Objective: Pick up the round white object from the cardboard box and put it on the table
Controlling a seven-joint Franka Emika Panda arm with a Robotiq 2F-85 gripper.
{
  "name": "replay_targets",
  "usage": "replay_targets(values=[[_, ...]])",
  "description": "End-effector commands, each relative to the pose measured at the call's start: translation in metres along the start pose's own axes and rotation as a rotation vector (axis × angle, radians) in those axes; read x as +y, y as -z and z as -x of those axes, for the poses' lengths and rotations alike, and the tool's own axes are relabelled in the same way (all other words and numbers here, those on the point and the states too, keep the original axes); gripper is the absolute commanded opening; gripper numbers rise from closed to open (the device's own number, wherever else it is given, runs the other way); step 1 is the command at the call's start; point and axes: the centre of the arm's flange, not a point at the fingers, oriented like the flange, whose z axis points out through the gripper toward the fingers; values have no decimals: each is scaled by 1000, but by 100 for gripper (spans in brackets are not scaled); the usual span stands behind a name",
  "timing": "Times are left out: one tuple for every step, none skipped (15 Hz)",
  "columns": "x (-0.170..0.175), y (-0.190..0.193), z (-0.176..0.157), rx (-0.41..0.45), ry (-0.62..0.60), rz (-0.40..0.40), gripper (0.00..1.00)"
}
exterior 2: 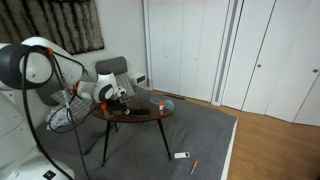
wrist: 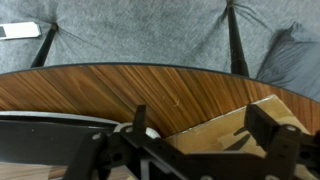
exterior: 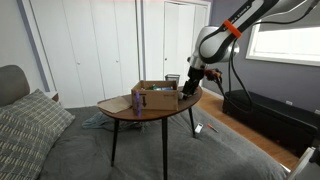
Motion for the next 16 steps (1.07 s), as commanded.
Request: replay_targets(values=[[4,58,6,-90,-42,-30,100],[6,74,10,-120,-50,-35,100],[9,88,14,-149,-60,-24,100],[13,104,18,-173,-67,-26,100],[16,116,22,-178,-72,-16,100],[20,132,26,-180,-83,1,100],[23,145,29,-172,-81,9,100],[26,160,33,-165,-78,30,100],[29,176,37,-142,-71,64,100],[32,188,40,-117,-60,93,100],[34,203,44,-78,-40,138,100],[34,214,49,-36,-9,183,100],[35,224,51,2,7,225,100],[33,234,52,47,12,252,100],[30,241,52,94,57,239,100],[34,229,39,21,12,209,100]])
